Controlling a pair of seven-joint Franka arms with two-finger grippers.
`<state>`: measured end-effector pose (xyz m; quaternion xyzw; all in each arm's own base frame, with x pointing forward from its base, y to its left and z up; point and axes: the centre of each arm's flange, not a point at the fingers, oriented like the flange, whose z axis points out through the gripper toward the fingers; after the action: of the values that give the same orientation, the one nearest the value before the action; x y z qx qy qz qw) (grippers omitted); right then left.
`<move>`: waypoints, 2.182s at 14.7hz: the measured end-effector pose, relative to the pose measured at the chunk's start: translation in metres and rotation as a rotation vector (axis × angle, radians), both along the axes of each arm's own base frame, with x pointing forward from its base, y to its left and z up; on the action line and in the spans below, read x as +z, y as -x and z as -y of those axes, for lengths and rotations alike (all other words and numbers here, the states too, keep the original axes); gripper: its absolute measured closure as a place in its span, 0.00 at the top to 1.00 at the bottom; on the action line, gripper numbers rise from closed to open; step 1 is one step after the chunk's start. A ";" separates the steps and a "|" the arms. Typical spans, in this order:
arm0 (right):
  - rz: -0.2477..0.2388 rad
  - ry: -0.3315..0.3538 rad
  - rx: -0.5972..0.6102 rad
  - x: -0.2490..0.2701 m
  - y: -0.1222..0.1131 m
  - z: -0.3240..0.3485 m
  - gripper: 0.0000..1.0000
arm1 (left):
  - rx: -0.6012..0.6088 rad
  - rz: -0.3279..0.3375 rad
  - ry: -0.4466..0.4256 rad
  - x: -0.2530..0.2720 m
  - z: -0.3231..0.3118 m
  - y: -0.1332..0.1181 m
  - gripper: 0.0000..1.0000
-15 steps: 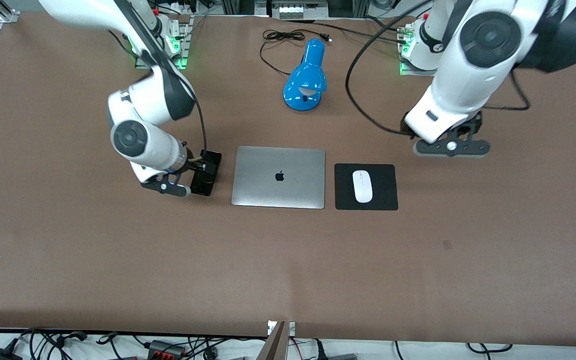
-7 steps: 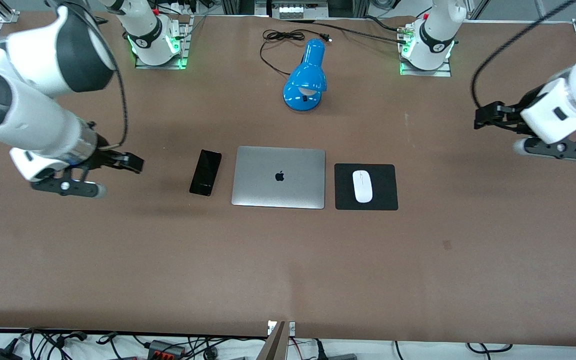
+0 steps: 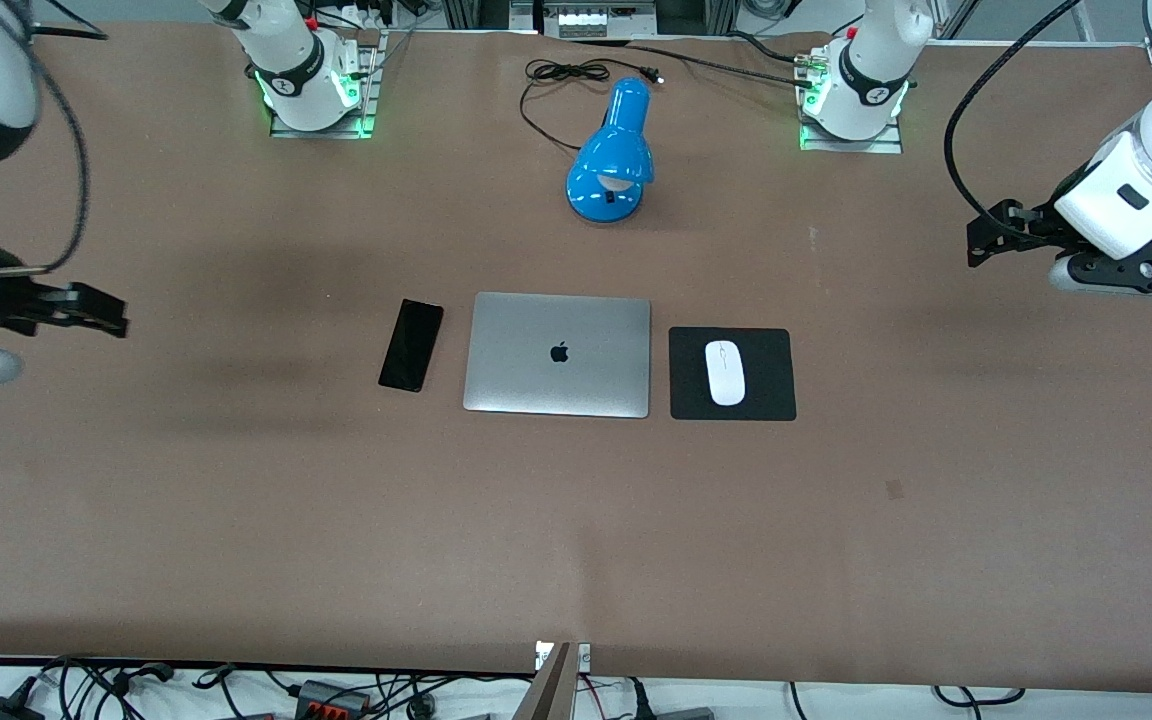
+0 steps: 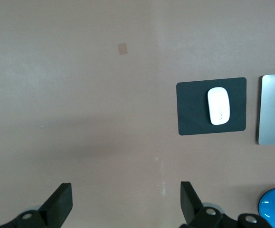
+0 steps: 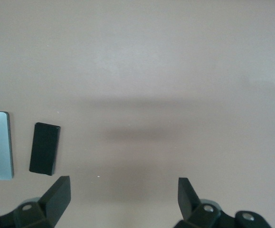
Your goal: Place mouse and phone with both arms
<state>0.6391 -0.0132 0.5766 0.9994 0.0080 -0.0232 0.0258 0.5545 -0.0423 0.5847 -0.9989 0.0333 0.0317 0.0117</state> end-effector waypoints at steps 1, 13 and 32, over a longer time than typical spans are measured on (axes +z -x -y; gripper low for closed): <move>0.002 -0.010 0.004 0.001 0.001 0.012 1.00 | 0.005 0.001 -0.001 0.000 -0.003 0.000 1.00; 0.098 -0.036 0.016 0.006 0.069 0.020 1.00 | 0.013 0.007 -0.001 0.000 -0.008 0.000 1.00; 0.070 -0.048 -0.004 0.013 0.081 0.028 1.00 | 0.002 0.010 0.000 0.000 -0.002 0.000 1.00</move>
<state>0.5577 -0.0412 0.5895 0.9999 0.0055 0.0119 0.0021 0.5548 -0.0400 0.5851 -0.9991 0.0320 0.0266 0.0119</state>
